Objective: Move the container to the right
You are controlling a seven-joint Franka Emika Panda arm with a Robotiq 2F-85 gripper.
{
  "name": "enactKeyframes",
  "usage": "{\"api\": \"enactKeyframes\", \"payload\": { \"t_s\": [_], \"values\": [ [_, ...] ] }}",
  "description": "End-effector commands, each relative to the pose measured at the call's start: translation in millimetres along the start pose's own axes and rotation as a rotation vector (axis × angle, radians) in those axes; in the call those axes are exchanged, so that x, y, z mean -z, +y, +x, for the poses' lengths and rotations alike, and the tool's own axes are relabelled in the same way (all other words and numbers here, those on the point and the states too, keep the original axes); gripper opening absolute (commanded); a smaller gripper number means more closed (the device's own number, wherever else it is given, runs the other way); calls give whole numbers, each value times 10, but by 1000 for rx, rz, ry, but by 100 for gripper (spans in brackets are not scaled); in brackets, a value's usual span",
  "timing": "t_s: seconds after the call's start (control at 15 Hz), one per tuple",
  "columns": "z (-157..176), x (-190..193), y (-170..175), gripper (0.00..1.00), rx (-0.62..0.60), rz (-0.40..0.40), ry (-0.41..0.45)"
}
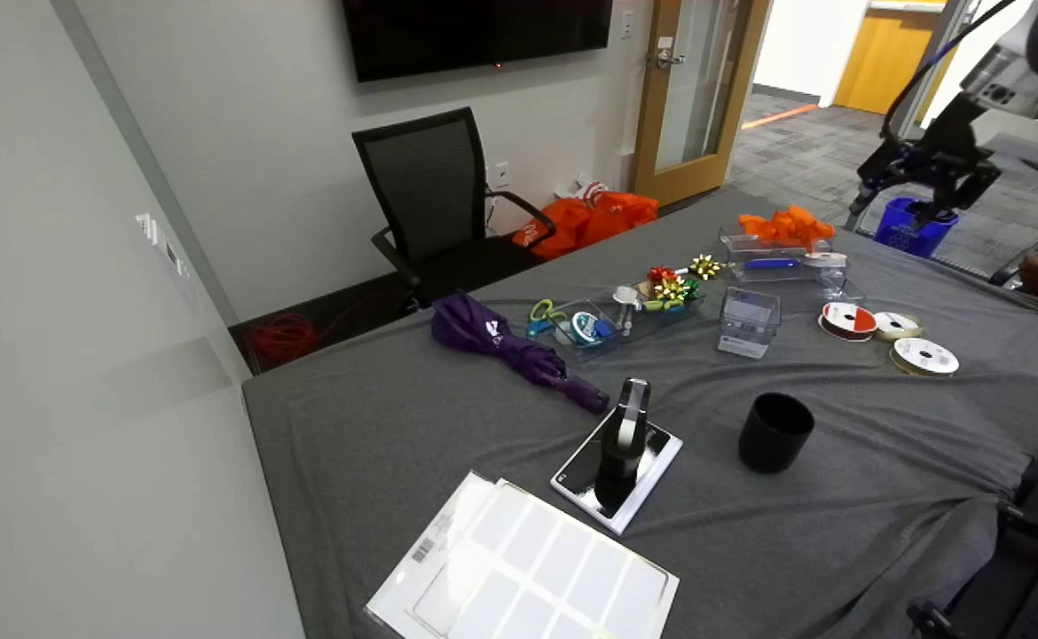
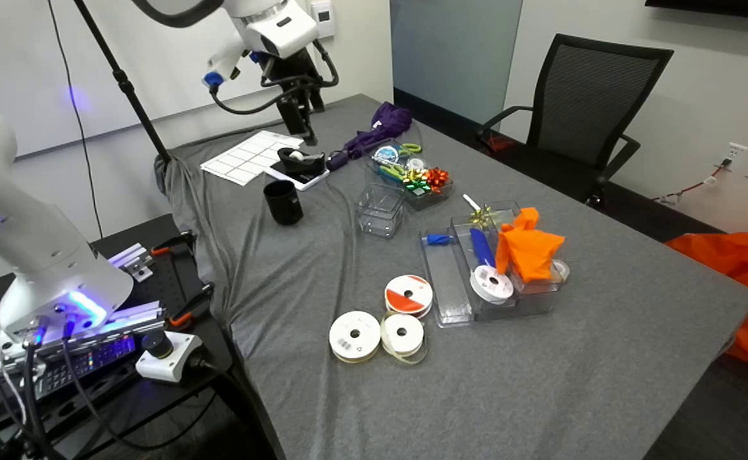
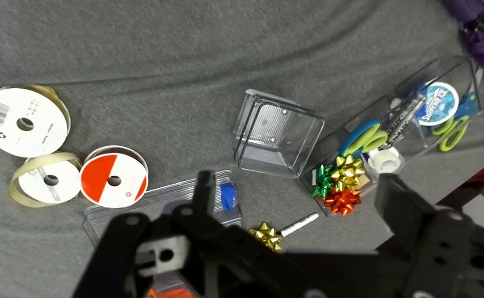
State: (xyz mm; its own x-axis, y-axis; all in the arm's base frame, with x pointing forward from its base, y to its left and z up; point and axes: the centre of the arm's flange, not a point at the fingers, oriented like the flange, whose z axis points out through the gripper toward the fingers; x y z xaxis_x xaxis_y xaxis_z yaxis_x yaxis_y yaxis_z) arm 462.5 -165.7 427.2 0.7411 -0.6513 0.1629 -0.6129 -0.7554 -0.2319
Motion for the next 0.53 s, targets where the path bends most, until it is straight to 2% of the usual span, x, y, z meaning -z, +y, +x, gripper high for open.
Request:
{"api": "enactKeyframes", "payload": {
  "t_s": [0.0,0.2,0.47],
  "values": [
    [331,-523,-322,100,-96,-32,-6],
    [407,-902,-475,100,-146,-64,-6],
    [553,-1276,-485,100,-184,-97,8]
  ]
}}
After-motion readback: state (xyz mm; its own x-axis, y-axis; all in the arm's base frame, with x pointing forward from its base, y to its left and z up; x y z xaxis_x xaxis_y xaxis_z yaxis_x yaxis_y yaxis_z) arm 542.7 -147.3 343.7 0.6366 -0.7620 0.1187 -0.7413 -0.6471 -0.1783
